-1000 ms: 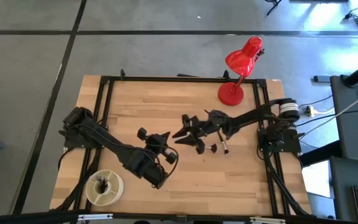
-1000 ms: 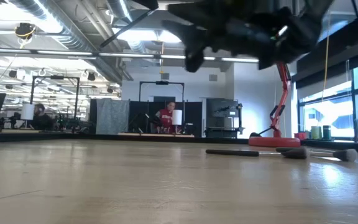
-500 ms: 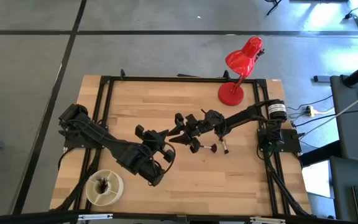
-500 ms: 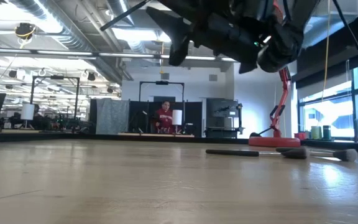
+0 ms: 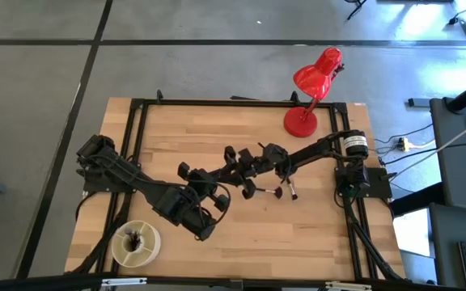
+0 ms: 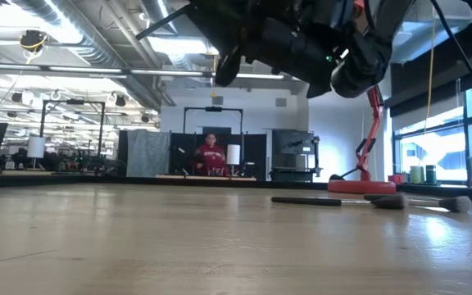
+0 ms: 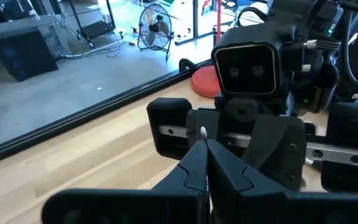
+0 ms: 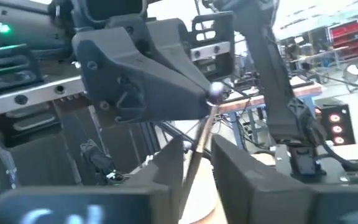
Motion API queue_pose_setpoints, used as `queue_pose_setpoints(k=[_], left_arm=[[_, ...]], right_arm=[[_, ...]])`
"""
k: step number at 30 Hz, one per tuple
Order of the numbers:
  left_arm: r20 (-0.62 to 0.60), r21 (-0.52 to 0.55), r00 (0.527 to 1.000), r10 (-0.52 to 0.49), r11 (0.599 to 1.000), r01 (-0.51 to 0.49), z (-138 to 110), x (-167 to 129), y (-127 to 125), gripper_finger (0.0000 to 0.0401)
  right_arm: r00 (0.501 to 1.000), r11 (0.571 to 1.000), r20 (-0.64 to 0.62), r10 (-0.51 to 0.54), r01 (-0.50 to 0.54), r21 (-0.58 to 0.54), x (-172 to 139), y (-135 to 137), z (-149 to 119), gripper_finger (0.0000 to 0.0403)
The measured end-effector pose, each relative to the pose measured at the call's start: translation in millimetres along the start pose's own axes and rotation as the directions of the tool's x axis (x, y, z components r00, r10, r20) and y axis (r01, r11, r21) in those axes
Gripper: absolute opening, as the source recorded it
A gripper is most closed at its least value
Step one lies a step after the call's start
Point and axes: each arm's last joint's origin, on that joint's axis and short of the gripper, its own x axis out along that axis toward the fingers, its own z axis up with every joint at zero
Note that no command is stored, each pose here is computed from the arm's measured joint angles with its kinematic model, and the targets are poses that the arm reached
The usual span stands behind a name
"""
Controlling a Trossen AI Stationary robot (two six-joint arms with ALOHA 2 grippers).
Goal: Pick & Place Makeup Brushes
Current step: Put the black eyeshadow brush into the makeup organizer
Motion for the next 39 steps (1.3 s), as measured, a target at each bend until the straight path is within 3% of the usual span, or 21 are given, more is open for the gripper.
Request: queue_pose_setpoints(k=[3, 5, 9, 13, 17, 21, 27, 33, 39], left_arm=[[-0.001, -0.014, 1.0, -0.003, 1.0, 0.003, 0.1, -0.5, -0.3, 0.0003], [-0.011, -0.004, 1.0, -0.002, 1.0, 0.002, -0.2, -0.7, 0.6, 0.0004], [-0.038, 0.152, 0.999, 0.019, 0.988, -0.013, 0.6, -2.8, 9.3, 0.0015], [-0.052, 0.238, 0.997, 0.053, 0.971, -0.039, 19.6, -12.7, 38.1, 0.004], [-0.116, 0.311, 0.991, 0.066, 0.95, -0.027, 37.5, -27.9, 71.2, 0.0069], [-0.104, 0.348, 0.993, 0.056, 0.937, -0.017, 46.3, -39.0, 95.7, 0.0091], [-0.146, 0.4, 0.981, 0.131, 0.914, -0.062, 18.9, -26.8, 127.2, 0.0099], [-0.179, 0.326, 0.958, 0.223, 0.932, -0.156, -16.6, -12.3, 165.6, 0.0098], [-0.165, 0.234, 0.95, 0.264, 0.946, -0.223, -37.4, -2.6, 189.5, 0.0098]], right_arm=[[0.999, 0.999, -0.021, 0.028, -0.029, -0.018, 5.5, 0.5, 1.7, 0.0023], [0.999, 0.999, -0.042, 0.026, -0.027, -0.026, 10.0, 2.3, 0.9, 0.0017], [0.991, 0.995, -0.123, -0.054, 0.043, -0.086, 24.2, 5.0, -3.4, 0.0018], [0.969, 0.977, -0.205, -0.135, 0.096, -0.191, 37.8, 8.5, -11.5, 0.0017], [0.97, 0.974, -0.212, -0.12, 0.074, -0.213, 49.1, 14.7, -16.1, 0.0017], [0.965, 0.967, -0.238, -0.107, 0.045, -0.252, 61.8, 20.5, -18.4, 0.0017], [0.962, 0.95, -0.261, -0.078, -0.008, -0.312, 87.8, 32.9, -8.2, 0.0017], [0.963, 0.936, -0.267, -0.027, -0.069, -0.345, 118.9, 38.5, -7.1, 0.0017], [0.968, 0.934, -0.251, 0.018, -0.106, -0.34, 149.2, 38.0, -30.3, 0.0022]])
